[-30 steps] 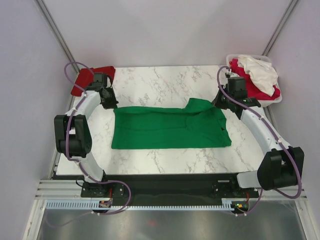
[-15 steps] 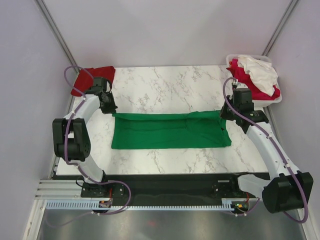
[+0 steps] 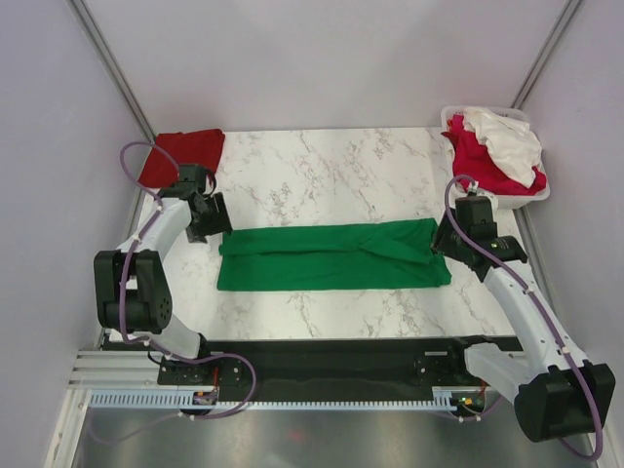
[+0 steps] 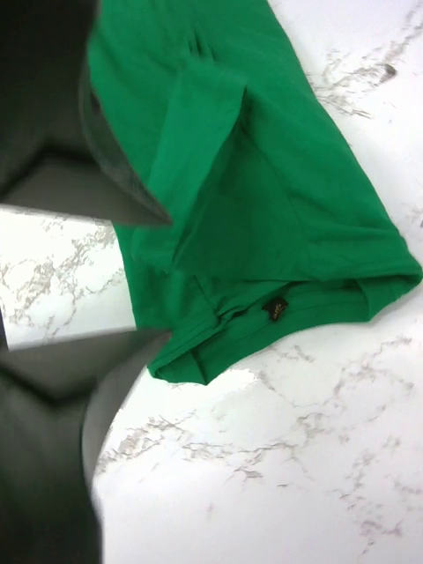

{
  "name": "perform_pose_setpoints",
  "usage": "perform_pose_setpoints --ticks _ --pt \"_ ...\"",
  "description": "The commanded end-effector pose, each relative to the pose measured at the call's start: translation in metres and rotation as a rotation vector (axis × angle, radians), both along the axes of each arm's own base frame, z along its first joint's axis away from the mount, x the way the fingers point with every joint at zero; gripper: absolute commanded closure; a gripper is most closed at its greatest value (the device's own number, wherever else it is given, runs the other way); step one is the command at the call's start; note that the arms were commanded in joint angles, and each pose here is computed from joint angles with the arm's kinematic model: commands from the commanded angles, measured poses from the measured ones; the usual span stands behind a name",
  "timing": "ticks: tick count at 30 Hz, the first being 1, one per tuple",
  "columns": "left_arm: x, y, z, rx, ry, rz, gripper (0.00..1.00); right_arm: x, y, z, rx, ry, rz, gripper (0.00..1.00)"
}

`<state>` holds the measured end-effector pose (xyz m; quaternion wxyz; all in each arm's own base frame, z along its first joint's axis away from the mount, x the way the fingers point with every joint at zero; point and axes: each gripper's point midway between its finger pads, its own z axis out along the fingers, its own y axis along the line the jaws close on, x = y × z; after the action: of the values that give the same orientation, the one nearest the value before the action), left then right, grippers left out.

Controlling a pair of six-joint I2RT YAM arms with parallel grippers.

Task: Fold and stack the t-shirts
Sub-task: Fold the tshirt

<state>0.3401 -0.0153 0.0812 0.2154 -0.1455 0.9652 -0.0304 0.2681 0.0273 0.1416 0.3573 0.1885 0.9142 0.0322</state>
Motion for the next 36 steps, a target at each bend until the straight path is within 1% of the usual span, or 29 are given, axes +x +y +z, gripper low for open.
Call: perform_pose_setpoints --ticks 1,2,3,5,8,12,14,15,16,17,19,20,21,22,23,24,25,26,27,28,29,30,31,32,33,34,35,36 --pt "-0.023 0.030 0.006 0.145 0.042 0.087 0.19 -0.010 -0.011 0.000 0.016 -0.001 -0.137 0.34" --pt "-0.024 0.036 0.008 0.171 0.042 0.105 0.13 -0.011 -0.010 -0.002 0.028 0.001 -0.146 0.18" --pt "-0.025 0.042 0.014 0.201 0.029 0.131 0.11 -0.014 -0.008 -0.009 0.040 0.007 -0.149 0.10" --pt "-0.021 0.042 0.020 0.199 0.010 0.140 0.10 -0.016 -0.001 -0.015 0.086 0.013 -0.144 0.04" --pt "-0.007 0.020 0.033 0.096 -0.036 0.097 0.14 -0.019 0.011 -0.031 0.152 0.023 -0.119 0.02" --pt "0.002 -0.008 0.030 0.070 -0.027 0.043 0.17 -0.016 0.025 -0.054 0.205 0.078 -0.087 0.02" --pt "0.002 -0.028 0.018 0.055 0.008 0.009 0.18 -0.011 0.031 -0.063 0.223 0.096 -0.068 0.02" --pt "0.001 -0.033 0.011 0.062 0.028 -0.003 0.19 -0.010 0.036 -0.075 0.229 0.142 -0.055 0.02" --pt "-0.002 -0.042 0.000 0.064 0.058 -0.022 0.20 -0.008 0.038 -0.080 0.230 0.156 -0.048 0.02" --pt "-0.006 -0.046 -0.008 0.059 0.085 -0.015 0.20 -0.001 0.040 -0.081 0.232 0.147 -0.041 0.02" --pt "-0.011 -0.052 -0.020 0.057 0.119 -0.014 0.21 0.004 0.042 -0.095 0.223 0.190 -0.043 0.02" --pt "-0.017 -0.054 -0.033 0.052 0.159 -0.013 0.22 0.014 0.044 -0.093 0.225 0.176 -0.038 0.02" --pt "-0.019 -0.056 -0.038 0.051 0.172 -0.014 0.23 0.016 0.045 -0.104 0.219 0.212 -0.039 0.02" --pt "-0.022 -0.060 -0.043 0.052 0.187 -0.023 0.23 0.021 0.046 -0.108 0.215 0.218 -0.038 0.02" --pt "-0.026 -0.063 -0.049 0.049 0.208 -0.019 0.25 0.033 0.049 -0.104 0.220 0.201 -0.035 0.02" --pt "-0.029 -0.065 -0.052 0.050 0.217 -0.019 0.25 0.035 0.055 -0.116 0.234 0.245 -0.020 0.02" --pt "-0.032 -0.070 -0.054 0.050 0.221 -0.032 0.25 0.041 0.057 -0.119 0.238 0.253 -0.018 0.02" --pt "-0.037 -0.072 -0.057 0.051 0.231 -0.032 0.25 0.057 0.062 -0.114 0.242 0.232 -0.007 0.02" --pt "-0.039 -0.074 -0.058 0.050 0.236 -0.037 0.25 0.061 0.064 -0.128 0.238 0.276 -0.010 0.02" --pt "-0.043 -0.076 -0.061 0.049 0.245 -0.042 0.26 0.069 0.067 -0.131 0.236 0.281 -0.004 0.02" --pt "-0.051 -0.080 -0.065 0.047 0.260 -0.043 0.26 0.092 0.073 -0.121 0.244 0.247 0.006 0.02" --pt "-0.053 -0.084 -0.066 0.030 0.260 -0.043 0.27 0.099 0.076 -0.136 0.239 0.286 0.006 0.02" --pt "-0.057 -0.090 -0.067 0.011 0.257 -0.055 0.29 0.110 0.077 -0.138 0.239 0.288 0.005 0.02" --pt "-0.071 -0.095 -0.073 -0.024 0.285 -0.046 0.29 0.142 0.085 -0.122 0.249 0.236 0.013 0.02" --pt "-0.071 -0.100 -0.075 -0.046 0.263 -0.049 0.30 0.151 0.087 -0.143 0.241 0.280 0.006 0.02" --pt "-0.077 -0.107 -0.072 -0.084 0.260 -0.057 0.31 0.167 0.090 -0.145 0.242 0.277 0.010 0.02" --pt "-0.092 -0.113 -0.076 -0.114 0.293 -0.056 0.33 0.209 0.098 -0.119 0.255 0.202 0.023 0.02" --pt "-0.099 -0.117 -0.075 -0.127 0.289 -0.057 0.33 0.221 0.107 -0.147 0.262 0.250 0.031 0.02"
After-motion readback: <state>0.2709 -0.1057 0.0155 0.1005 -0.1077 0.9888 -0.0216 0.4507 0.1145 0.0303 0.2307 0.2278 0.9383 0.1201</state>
